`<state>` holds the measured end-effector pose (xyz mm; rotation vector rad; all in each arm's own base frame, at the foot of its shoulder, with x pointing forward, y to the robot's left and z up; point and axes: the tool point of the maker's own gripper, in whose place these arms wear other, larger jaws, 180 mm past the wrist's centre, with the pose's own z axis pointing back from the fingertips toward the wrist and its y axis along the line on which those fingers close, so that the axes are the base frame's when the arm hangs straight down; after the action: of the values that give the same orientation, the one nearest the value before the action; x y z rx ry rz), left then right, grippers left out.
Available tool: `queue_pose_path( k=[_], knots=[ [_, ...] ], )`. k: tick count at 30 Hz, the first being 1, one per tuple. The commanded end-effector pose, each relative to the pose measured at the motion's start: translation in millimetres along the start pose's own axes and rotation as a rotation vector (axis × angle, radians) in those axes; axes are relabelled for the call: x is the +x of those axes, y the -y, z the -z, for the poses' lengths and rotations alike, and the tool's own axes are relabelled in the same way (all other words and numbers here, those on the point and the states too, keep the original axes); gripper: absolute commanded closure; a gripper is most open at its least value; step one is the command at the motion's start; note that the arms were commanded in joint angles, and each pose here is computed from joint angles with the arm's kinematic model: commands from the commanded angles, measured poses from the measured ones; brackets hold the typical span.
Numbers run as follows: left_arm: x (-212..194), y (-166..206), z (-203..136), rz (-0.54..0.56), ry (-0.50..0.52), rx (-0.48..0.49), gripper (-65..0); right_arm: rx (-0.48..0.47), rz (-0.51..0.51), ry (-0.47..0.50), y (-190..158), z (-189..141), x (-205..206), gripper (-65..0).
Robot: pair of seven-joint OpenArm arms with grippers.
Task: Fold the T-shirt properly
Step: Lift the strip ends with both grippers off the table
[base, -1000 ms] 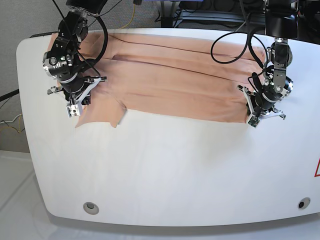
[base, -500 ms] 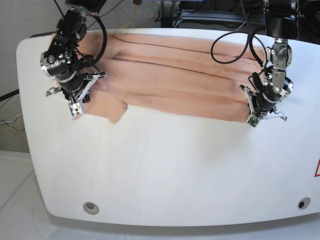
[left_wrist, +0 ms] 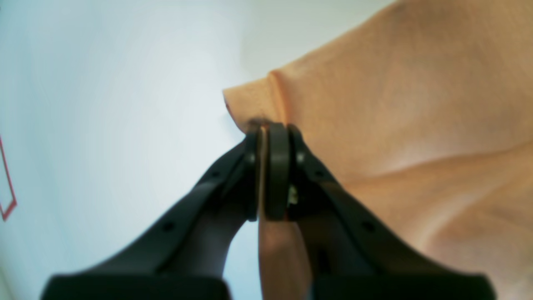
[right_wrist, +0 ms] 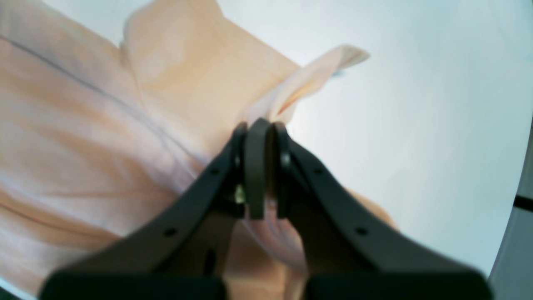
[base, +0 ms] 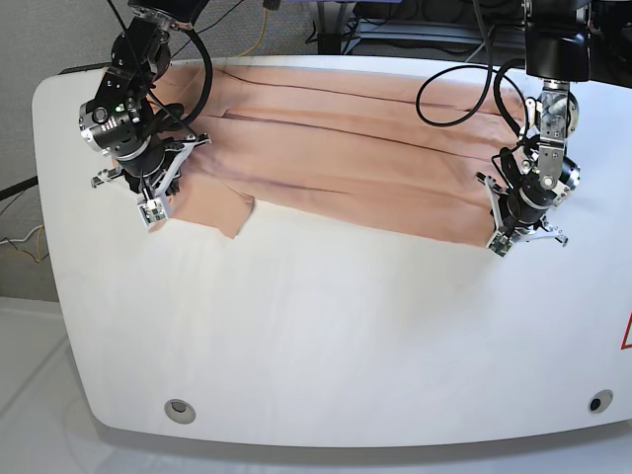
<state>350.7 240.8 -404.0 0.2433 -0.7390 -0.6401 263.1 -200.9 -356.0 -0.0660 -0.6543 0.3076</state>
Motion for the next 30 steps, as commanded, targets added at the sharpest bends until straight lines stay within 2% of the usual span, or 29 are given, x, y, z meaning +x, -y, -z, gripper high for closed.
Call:
queue_pose_path(
  k=[1,6,21,30],
  knots=[
    [17,-23,-5,0.016,0.047,0.054,-1.7,-0.014,-0.012,0.03,4,-5,11,0.0],
    [22,-27,-5,0.015,0.055,0.063,-1.7,-0.017,-0.014,0.015,5,-6,8,0.0],
    [24,-25,-3,0.015,0.055,0.058,-1.7,-0.033,-0.008,-0.138,11,-8,-12,0.0],
    [25,-15,1,0.028,0.052,0.034,-1.7,-0.024,-0.006,-0.175,8,-9,-25,0.0]
  ],
)
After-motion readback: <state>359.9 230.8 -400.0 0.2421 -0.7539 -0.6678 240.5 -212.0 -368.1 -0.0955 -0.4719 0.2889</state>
